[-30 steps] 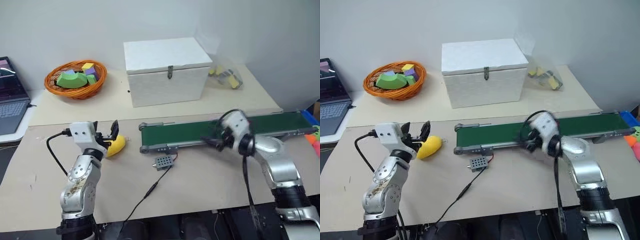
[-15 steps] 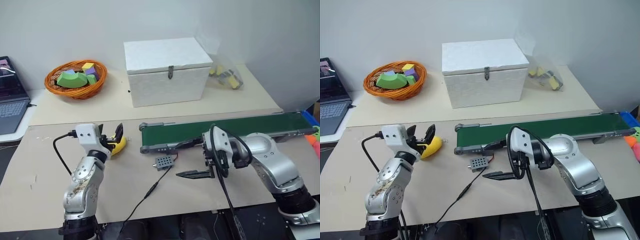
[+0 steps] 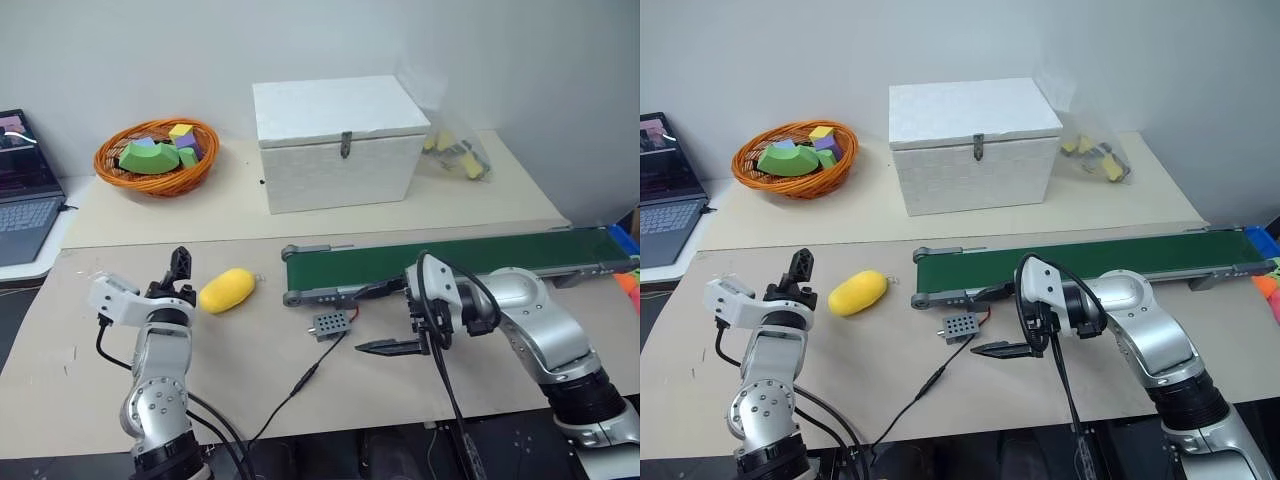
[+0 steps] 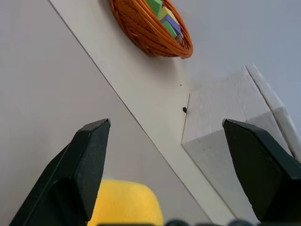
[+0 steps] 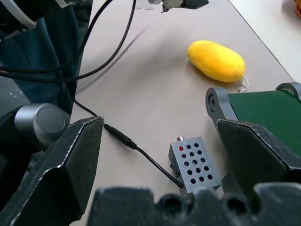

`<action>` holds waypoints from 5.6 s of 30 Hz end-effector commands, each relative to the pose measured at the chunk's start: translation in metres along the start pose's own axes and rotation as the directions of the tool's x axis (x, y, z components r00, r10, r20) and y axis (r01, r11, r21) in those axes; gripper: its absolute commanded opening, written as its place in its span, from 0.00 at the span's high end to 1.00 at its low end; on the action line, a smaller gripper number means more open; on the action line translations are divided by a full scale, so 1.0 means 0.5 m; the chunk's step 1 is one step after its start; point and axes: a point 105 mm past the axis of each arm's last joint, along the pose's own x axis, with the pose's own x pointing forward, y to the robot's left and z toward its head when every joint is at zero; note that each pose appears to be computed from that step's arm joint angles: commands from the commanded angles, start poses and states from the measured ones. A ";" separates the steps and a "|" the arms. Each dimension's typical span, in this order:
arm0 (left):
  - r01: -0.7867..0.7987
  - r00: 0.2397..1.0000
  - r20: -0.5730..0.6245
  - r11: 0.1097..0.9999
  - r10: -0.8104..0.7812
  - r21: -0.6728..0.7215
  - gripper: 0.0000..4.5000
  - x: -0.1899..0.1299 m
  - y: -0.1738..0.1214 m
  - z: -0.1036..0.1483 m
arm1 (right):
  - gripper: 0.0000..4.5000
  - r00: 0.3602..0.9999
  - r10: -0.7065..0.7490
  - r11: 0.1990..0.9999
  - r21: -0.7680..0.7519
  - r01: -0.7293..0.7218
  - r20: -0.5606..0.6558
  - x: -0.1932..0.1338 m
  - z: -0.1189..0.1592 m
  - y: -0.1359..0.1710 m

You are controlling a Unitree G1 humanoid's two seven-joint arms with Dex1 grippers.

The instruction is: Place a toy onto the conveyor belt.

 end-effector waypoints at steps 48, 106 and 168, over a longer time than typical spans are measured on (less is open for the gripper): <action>-0.026 0.933 -0.359 0.993 -0.017 -0.115 0.32 0.015 0.041 -0.182 | 0.00 0.996 -0.088 0.994 -0.059 0.088 0.002 -0.019 0.017 -0.024; -0.035 0.369 -0.893 -0.964 -0.259 0.265 0.44 -0.011 -0.113 -0.289 | 0.00 0.986 -0.160 0.986 -0.037 0.161 0.049 -0.006 0.018 -0.031; 0.980 0.086 -0.885 -0.120 -0.457 0.157 0.44 -0.125 -0.186 -0.174 | 0.00 0.979 -0.204 0.979 0.011 0.204 -0.013 -0.065 -0.020 -0.044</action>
